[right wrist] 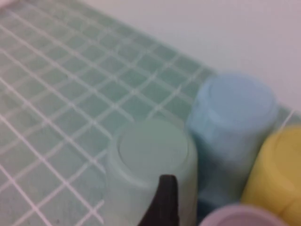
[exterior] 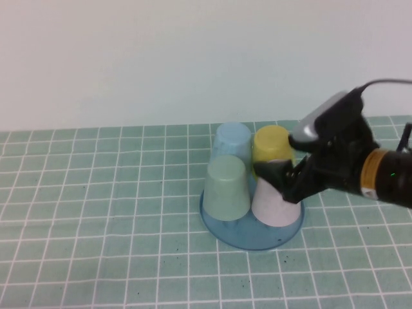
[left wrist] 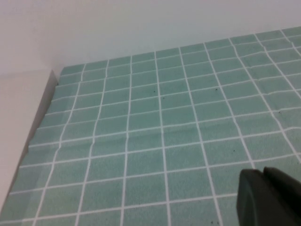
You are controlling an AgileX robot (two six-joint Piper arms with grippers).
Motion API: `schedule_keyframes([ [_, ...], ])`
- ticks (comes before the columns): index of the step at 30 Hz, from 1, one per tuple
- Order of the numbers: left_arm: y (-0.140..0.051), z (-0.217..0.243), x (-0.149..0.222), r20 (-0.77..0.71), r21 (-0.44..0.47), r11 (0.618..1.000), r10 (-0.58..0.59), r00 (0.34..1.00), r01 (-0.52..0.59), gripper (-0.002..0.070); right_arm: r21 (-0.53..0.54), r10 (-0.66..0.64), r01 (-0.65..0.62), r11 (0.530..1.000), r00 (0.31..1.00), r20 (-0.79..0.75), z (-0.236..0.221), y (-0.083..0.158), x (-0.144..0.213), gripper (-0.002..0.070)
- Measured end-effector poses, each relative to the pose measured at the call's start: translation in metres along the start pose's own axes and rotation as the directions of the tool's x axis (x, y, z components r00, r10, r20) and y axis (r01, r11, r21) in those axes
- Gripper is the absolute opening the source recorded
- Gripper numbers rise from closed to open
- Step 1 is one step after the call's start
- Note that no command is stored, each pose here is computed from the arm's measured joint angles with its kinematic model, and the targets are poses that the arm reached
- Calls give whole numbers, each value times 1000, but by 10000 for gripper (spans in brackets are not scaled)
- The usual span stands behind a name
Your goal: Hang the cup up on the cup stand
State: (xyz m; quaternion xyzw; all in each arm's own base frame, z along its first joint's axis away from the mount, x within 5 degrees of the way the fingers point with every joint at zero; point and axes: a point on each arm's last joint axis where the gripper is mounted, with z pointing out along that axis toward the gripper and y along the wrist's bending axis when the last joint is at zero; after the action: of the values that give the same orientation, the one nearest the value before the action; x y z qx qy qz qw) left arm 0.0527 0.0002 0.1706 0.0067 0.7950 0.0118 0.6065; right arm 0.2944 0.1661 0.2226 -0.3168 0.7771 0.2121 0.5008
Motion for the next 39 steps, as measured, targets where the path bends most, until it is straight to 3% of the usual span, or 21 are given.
schedule_keyframes([
  [5, 0, 0, 0, 0, -1, 999, 40, 999, -40, 1, 21, -32, 30, 999, 991, 130, -38, 8, -38, 680],
  [7, 0, 0, 0, 3, -1, 999, 39, 999, -39, 1, 27, -18, 13, 1000, 980, 197, -58, 12, -54, 645],
  [11, 0, 0, 0, 2, -1, 999, 39, 999, -39, 1, 32, -26, 16, 999, 944, 328, -102, 24, -83, 447],
  [15, 0, 0, 0, 2, -1, 999, 39, 999, -39, 1, 90, -118, 89, 992, 899, 422, -149, 36, -102, 155],
  [18, 0, 0, 0, 2, -1, 999, 39, 999, -39, 1, 171, -188, 122, 978, 873, 451, -180, 40, -108, 43],
  [26, 0, 0, 0, 2, -1, 999, 39, 999, -39, 0, 283, -278, 150, 947, 827, 490, -224, 48, -113, 2],
  [31, 0, 0, 0, 2, -1, 999, 39, 999, -39, 1, 350, -177, -8, 937, 853, 491, -236, 38, -110, 0],
  [35, 0, 0, 0, 2, -1, 999, 39, 999, -39, 0, 453, -111, -126, 882, 881, 460, -243, 27, -98, 0],
  [39, 0, 0, 0, 2, -1, 999, 39, 999, -39, 0, 510, -100, -143, 848, 902, 420, -249, 24, -63, -1],
])
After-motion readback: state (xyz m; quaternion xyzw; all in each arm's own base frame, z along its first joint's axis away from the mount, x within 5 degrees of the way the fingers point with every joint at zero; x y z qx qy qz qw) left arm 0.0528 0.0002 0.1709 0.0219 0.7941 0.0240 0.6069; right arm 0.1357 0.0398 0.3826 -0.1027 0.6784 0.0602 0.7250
